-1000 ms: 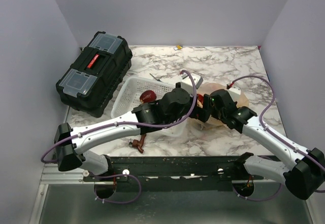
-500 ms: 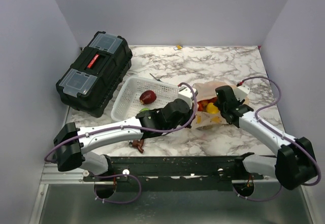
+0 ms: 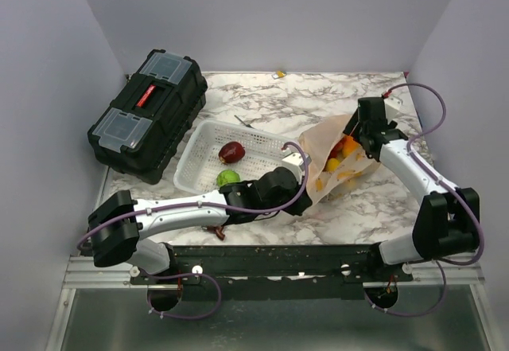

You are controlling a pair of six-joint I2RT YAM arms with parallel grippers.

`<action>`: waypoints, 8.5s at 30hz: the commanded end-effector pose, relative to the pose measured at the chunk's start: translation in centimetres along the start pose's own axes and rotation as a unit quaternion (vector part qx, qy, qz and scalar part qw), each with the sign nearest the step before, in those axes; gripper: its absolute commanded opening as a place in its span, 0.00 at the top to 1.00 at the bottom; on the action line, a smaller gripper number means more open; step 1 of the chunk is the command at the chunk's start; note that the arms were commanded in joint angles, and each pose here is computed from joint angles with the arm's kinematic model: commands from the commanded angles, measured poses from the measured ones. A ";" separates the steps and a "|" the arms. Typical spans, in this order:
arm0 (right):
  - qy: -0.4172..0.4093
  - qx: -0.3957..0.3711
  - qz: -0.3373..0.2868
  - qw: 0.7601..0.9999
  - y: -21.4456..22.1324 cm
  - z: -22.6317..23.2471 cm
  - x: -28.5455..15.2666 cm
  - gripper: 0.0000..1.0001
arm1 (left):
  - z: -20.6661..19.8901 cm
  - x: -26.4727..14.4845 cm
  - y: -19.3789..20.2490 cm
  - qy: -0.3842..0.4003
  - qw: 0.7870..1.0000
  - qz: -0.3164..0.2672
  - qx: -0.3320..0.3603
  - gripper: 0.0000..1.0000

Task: Take the fake fruits out of the plastic bag
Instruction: Adjust the plastic bag at the center of the board, then take out the fake fruit from the plastic bag, then place the fake fruit in the bin.

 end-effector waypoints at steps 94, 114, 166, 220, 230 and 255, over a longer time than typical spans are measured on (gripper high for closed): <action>-0.106 -0.002 0.096 0.990 11.4 -2.1 -7.3 0.60 | 1.4 -2.9 5.7 0.055 0.991 0.098 0.078 1.00; -0.060 -0.039 0.203 0.977 16.8 -3.1 -5.3 0.26 | 1.1 -2.5 5.7 0.059 0.990 0.104 0.077 1.00; -0.208 0.052 0.036 0.976 2.0 0.9 -14.7 0.91 | 1.1 -2.8 5.8 0.057 0.990 0.105 0.074 0.98; -0.225 -0.207 0.168 0.937 24.4 21.9 -15.6 0.86 | 6.5 -19.2 -1.5 -0.020 0.977 -0.202 0.060 0.05; -0.233 -0.205 0.199 0.930 26.5 21.6 -15.2 0.59 | 6.2 -18.3 -1.2 -0.015 0.980 -0.190 0.061 0.05; -0.287 -0.164 0.080 0.940 13.3 20.9 -21.8 0.24 | 5.0 -16.8 -1.4 0.001 0.983 -0.167 0.074 0.04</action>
Point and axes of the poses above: each gripper's point midway between its finger pads, its own x axis out along the fingers, its own z axis along the line the jaws close on, y = z × x, the point moved 4 cm from there along -x, back along the fingers, and after that the axes turned 4 degrees about x, right-handed, at the moved point
